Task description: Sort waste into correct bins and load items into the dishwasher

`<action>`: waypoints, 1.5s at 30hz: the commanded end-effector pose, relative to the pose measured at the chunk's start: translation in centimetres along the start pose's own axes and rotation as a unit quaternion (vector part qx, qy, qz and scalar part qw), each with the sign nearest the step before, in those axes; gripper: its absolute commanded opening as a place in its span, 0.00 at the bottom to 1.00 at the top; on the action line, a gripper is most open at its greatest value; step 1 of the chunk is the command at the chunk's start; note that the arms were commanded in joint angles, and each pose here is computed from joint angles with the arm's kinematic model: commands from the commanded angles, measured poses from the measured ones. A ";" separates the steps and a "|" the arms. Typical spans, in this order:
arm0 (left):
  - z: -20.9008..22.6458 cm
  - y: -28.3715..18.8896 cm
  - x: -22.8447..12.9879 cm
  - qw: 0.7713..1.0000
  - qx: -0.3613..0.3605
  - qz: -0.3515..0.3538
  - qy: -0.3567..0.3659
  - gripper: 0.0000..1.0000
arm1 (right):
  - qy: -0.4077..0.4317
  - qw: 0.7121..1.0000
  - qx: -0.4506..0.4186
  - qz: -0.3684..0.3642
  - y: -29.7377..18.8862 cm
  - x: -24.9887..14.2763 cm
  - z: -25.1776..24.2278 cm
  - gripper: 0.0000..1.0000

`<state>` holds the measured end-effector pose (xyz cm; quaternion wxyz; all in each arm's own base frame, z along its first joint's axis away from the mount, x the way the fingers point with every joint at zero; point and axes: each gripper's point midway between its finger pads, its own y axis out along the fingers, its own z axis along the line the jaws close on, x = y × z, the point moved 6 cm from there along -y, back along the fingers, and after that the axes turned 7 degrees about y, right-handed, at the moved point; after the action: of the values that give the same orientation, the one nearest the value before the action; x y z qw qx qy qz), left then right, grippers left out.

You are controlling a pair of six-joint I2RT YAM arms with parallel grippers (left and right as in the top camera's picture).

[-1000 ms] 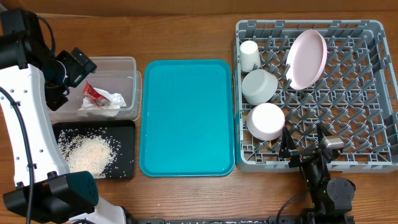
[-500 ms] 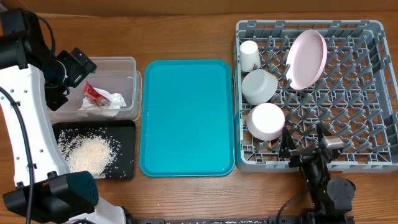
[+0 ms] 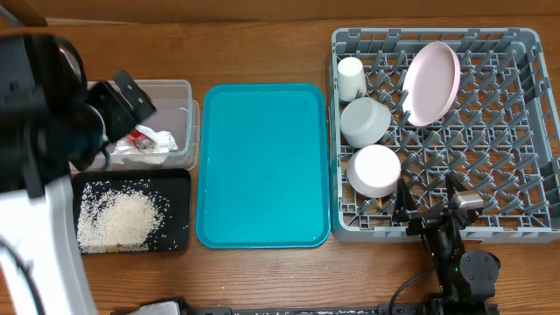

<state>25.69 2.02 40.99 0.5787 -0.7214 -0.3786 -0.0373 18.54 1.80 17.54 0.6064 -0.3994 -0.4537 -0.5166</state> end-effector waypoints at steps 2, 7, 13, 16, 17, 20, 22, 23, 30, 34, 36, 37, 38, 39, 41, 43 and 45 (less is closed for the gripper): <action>-0.8 -2.8 -2.1 0.999 -0.021 -0.029 0.037 1.00 | 0.001 1.000 0.002 -0.001 0.0 -0.2 0.0 1.00; 0.6 -3.4 -5.6 0.998 -0.011 -0.023 0.050 1.00 | 0.001 1.000 0.002 -0.001 0.0 -0.2 0.0 1.00; 3.9 -0.8 -11.1 0.998 0.019 0.036 0.046 1.00 | 0.001 1.000 0.002 -0.001 0.0 -0.2 0.0 1.00; 5.6 1.2 -14.2 0.996 0.032 0.066 0.044 1.00 | 0.001 1.000 0.002 -0.001 0.0 -0.2 0.0 1.00; 6.1 1.9 -14.8 0.996 0.033 0.068 0.044 1.00 | 0.001 1.000 0.002 -0.001 0.0 -0.2 0.0 1.00; 7.0 4.3 -16.3 0.997 0.024 0.050 0.045 1.00 | 0.001 1.000 0.002 -0.001 0.0 -0.2 0.0 1.00; 7.3 6.1 -16.7 0.999 0.008 0.021 0.039 1.00 | 0.001 1.000 0.002 -0.001 0.0 -0.2 0.0 1.00; 7.4 6.9 -16.8 0.999 -0.002 0.008 0.034 1.00 | 0.001 1.000 0.002 -0.001 0.0 -0.2 0.0 1.00; 7.7 12.8 -16.9 0.990 -0.078 -0.113 -0.017 0.99 | 0.001 1.000 0.002 -0.001 0.0 -0.2 0.0 1.00; 7.6 14.9 -16.4 0.970 -0.134 -0.199 -0.029 1.00 | 0.001 1.000 0.002 -0.001 0.0 -0.2 0.0 1.00; 7.5 15.5 -16.2 0.957 -0.160 -0.241 -0.025 1.00 | 0.001 1.000 0.002 -0.001 0.0 -0.2 0.0 1.00; 7.5 15.7 -16.2 0.951 -0.170 -0.258 -0.023 1.00 | 0.001 1.000 0.002 -0.001 0.0 -0.2 0.0 1.00; 7.5 15.9 -16.2 0.945 -0.178 -0.274 -0.022 1.00 | 0.001 1.000 0.002 -0.001 0.0 -0.2 0.0 1.00; 7.6 16.1 -16.2 0.940 -0.184 -0.288 -0.021 1.00 | 0.001 1.000 0.002 -0.001 0.0 -0.2 0.0 1.00; 8.0 16.5 -16.6 0.931 -0.192 -0.310 -0.019 1.00 | 0.001 1.000 0.002 -0.001 0.0 -0.2 0.0 1.00; 8.5 17.2 -17.1 0.927 -0.191 -0.321 -0.021 1.00 | 0.001 1.000 0.002 -0.001 0.0 -0.2 0.0 1.00; 8.9 17.9 -17.7 0.927 -0.188 -0.324 -0.015 1.00 | 0.001 1.000 0.002 -0.001 0.0 -0.2 0.0 1.00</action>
<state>20.48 -0.11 16.27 0.3783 -0.6617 -0.5815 -0.2844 18.54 1.80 17.53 0.6066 -0.3994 -0.4537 -0.5164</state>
